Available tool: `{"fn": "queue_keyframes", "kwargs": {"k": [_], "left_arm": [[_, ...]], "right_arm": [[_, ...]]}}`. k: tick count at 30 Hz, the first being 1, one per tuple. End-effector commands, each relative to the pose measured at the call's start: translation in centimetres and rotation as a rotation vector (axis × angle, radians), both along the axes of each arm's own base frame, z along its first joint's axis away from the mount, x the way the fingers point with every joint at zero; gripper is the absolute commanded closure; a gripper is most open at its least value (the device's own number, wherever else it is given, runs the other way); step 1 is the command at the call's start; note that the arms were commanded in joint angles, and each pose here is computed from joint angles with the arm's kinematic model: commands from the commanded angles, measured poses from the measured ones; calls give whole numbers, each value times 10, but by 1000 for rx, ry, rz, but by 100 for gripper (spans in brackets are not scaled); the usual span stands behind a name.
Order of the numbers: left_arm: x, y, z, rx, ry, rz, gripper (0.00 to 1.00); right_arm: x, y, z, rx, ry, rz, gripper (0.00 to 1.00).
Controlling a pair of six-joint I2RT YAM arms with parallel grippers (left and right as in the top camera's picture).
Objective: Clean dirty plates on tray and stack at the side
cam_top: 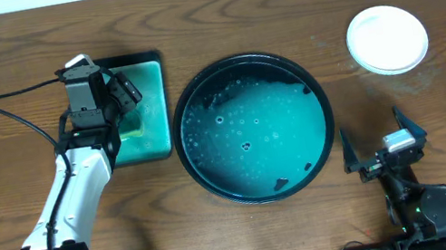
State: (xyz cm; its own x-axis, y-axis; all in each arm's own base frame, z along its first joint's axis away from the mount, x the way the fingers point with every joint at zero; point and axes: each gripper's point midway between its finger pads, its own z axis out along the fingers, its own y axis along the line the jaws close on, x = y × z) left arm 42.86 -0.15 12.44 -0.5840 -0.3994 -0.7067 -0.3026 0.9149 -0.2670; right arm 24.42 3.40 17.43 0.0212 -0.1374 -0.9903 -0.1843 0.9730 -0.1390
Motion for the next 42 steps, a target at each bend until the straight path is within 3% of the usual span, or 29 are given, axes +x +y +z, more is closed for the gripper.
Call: {"fn": "queue_keyframes", "kwargs": {"k": [1, 31, 42], "left_arm": [[1, 1, 1, 0, -1, 5, 18], [1, 1, 1, 0, 0, 5, 18], [-21, 3, -23, 16, 130, 1, 18]], "right_arm": [[0, -5, -16, -16, 63, -27, 1], [0, -5, -15, -13, 58, -29, 1], [0, -5, -15, -13, 58, -29, 1]]}}
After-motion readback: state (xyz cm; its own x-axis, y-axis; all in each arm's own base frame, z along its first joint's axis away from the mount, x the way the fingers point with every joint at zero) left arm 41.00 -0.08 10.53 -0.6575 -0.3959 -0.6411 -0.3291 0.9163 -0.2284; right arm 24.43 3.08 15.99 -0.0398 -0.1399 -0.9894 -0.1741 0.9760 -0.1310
